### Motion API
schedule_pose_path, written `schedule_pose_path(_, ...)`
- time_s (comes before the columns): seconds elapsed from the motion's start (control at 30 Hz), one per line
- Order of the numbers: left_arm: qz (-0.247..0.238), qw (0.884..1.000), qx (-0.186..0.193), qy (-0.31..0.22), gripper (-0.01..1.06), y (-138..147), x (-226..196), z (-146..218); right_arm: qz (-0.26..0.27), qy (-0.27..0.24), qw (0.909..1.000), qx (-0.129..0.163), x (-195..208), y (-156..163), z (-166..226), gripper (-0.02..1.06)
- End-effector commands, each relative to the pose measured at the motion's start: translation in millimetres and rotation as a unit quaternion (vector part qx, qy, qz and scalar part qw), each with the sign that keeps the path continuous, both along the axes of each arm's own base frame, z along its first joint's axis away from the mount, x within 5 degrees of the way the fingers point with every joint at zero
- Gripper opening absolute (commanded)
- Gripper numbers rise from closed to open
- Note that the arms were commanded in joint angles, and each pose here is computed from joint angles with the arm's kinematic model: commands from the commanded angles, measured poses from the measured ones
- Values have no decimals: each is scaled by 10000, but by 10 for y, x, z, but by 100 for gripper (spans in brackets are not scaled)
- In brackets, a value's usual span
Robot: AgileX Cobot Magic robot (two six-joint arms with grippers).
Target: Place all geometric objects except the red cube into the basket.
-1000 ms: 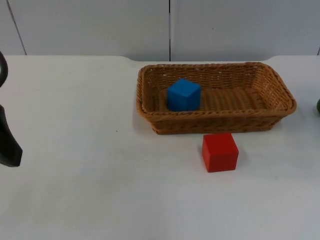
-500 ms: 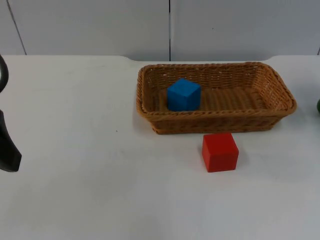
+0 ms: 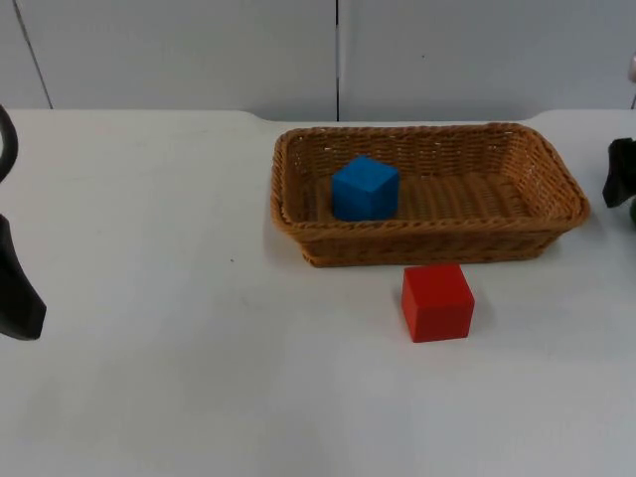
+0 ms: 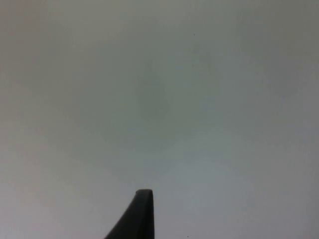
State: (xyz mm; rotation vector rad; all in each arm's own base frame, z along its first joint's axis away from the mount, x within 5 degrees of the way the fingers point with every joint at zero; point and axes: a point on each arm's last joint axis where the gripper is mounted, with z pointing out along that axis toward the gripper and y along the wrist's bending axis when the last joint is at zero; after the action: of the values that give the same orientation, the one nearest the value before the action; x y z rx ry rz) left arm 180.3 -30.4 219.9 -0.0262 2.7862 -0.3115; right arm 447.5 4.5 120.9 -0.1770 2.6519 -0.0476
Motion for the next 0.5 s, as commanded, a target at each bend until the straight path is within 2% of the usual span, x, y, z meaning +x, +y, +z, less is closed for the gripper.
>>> schedule_pose_path(0.0, 8, 10000, -25, -13, 105, 7, -20, 4, 91, -185, 9998, -66, 46, -15, -17, 105)
schedule_pose_path(0.1, -23, 10000, -14, -20, 105, 7, -20, 4, 96, -191, 9997, -68, 52, -15, -42, 103)
schedule_pose_path(0.17, -60, 10000, 0, -29, 105, 7, -20, 4, 96, -172, 9998, -68, 51, -15, -60, 96)
schedule_pose_path(0.2, -60, 10000, 0, -29, 105, 7, -20, 4, 96, -172, 9998, -68, 51, -15, -60, 96)
schedule_pose_path(0.33, -60, 10000, 0, -29, 105, 7, -20, 4, 66, -98, 9999, -47, 49, -14, -119, 68)
schedule_pose_path(0.37, -60, 10000, 0, -29, 105, 7, -20, 4, 66, -80, 9999, -47, 48, -14, -135, 62)
schedule_pose_path(0.4, -60, 10000, 0, -29, 105, 7, -20, 4, 66, -80, 9999, -47, 48, -14, -135, 62)
schedule_pose_path(0.47, -60, 10000, 0, -29, 105, 7, -20, 4, 65, -31, 10000, -48, 40, -14, -141, 47)
